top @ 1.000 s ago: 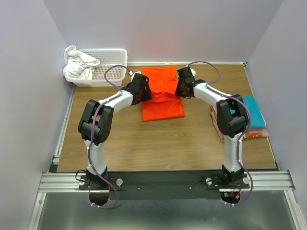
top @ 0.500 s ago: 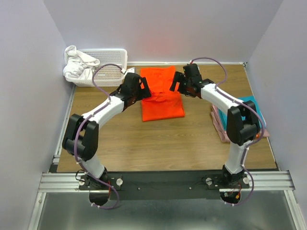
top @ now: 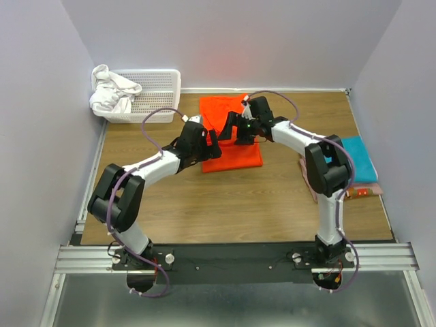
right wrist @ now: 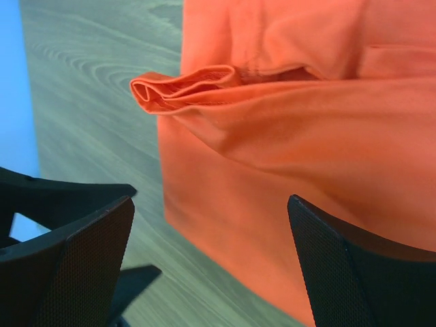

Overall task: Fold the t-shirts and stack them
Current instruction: Fold the tshirt

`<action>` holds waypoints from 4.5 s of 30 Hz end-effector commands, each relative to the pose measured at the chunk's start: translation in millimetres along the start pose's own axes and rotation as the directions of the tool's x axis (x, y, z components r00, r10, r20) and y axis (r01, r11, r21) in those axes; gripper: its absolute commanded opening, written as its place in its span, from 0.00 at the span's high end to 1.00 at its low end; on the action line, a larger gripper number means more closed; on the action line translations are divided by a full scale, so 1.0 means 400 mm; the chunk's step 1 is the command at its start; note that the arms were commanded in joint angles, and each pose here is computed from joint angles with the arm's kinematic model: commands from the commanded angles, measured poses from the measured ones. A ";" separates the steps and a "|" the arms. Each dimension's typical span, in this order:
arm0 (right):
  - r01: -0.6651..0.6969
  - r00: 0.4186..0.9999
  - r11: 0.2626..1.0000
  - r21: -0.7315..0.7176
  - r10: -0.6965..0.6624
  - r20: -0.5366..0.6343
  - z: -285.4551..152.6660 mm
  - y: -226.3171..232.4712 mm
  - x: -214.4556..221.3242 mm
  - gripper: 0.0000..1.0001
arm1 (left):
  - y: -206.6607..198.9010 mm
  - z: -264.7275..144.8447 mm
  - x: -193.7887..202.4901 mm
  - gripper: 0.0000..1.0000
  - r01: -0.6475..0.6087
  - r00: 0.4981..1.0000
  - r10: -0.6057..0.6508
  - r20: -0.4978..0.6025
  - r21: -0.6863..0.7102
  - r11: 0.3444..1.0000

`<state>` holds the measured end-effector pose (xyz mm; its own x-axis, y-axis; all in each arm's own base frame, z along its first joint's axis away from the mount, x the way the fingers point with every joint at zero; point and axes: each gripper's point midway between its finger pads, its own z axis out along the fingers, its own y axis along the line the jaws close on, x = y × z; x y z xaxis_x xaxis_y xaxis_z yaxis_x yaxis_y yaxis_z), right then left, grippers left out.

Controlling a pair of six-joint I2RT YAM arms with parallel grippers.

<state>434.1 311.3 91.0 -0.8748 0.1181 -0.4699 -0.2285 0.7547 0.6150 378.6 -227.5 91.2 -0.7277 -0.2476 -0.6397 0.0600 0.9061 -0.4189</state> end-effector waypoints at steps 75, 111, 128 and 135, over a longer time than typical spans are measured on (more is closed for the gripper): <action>-0.204 0.970 0.921 0.332 0.145 0.195 -0.241 -0.263 0.144 0.08 | 0.133 0.040 0.168 0.75 0.000 0.992 -0.016 -0.124 -0.125 0.992; -0.214 0.974 0.925 0.314 0.227 -0.007 -0.270 -0.305 0.395 1.00 | 0.158 -0.083 0.299 1.00 0.031 0.982 -0.049 -0.183 -0.097 0.995; -0.205 0.954 0.967 0.148 0.232 -0.192 -0.428 -0.166 0.737 1.00 | 0.052 -0.328 0.519 1.00 0.098 0.970 -0.076 -0.231 0.085 0.992; -0.153 0.979 0.981 0.116 0.167 -0.120 -0.449 -0.145 0.690 1.00 | -0.029 -0.383 0.421 1.00 0.069 0.996 -0.051 -0.078 0.250 0.966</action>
<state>127.7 186.3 32.9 -0.9507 0.1667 -0.2613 -0.0322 0.7854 0.6182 136.0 -225.8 60.6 -0.8448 -0.2108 -0.4917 0.1462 0.7931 -0.5912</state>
